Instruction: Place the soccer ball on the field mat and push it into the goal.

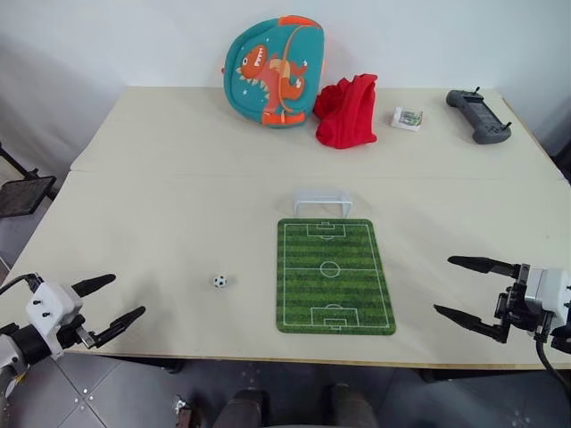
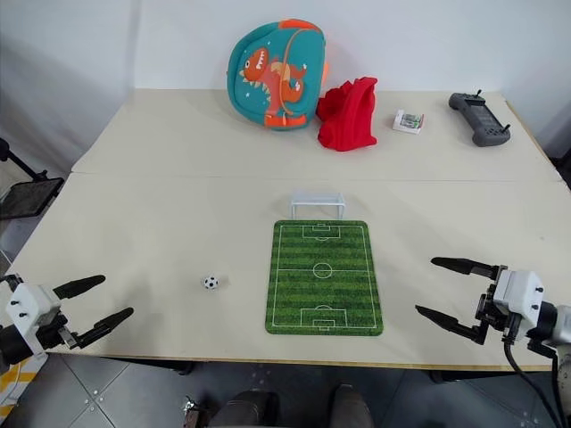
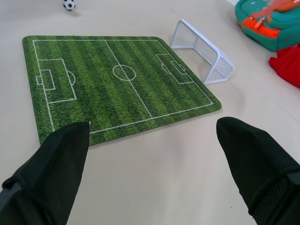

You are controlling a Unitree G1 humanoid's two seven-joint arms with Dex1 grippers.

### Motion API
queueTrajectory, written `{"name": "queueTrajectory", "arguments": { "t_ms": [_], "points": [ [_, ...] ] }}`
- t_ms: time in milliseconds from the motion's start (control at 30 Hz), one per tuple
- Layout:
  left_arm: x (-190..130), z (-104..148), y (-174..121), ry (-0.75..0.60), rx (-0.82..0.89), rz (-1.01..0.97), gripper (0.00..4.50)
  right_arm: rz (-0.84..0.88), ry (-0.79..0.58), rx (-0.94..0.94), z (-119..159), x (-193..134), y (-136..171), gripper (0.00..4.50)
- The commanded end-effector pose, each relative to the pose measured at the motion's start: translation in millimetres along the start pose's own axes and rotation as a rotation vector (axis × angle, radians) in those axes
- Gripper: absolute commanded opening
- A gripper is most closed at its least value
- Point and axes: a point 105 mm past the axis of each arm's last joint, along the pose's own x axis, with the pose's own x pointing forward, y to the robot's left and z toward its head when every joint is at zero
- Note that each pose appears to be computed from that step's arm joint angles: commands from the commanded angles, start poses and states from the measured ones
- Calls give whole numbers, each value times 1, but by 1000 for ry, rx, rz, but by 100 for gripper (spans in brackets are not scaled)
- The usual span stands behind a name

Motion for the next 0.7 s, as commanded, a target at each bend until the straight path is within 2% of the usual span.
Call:
{"name": "queueTrajectory", "arguments": {
  "t_ms": [33, 167, 333, 367, 467, 600, 700],
  "points": [
    [-6, 6, 8, -18, 16, 42, 449, 44, -59, 5, 8, 3, 4, 450],
    [-4, 9, 10, -77, -51, 30, 449, 70, -205, 77, 31, 17, 8, 450],
    [-2, 9, 7, -89, -58, -65, 449, 127, -471, 68, 80, 41, 24, 450],
    [2, 18, 4, -114, -53, -114, 449, 137, -492, 53, 83, 42, 29, 450],
    [14, 39, -4, -172, -53, -202, 449, 161, -474, 34, 79, 40, 37, 450],
    [47, 68, -18, -253, -55, -288, 449, 198, -374, 6, 56, 25, 39, 450],
    [71, 75, -35, -240, -65, -374, 449, 189, -331, 13, 44, 18, 38, 450]
  ]
}}
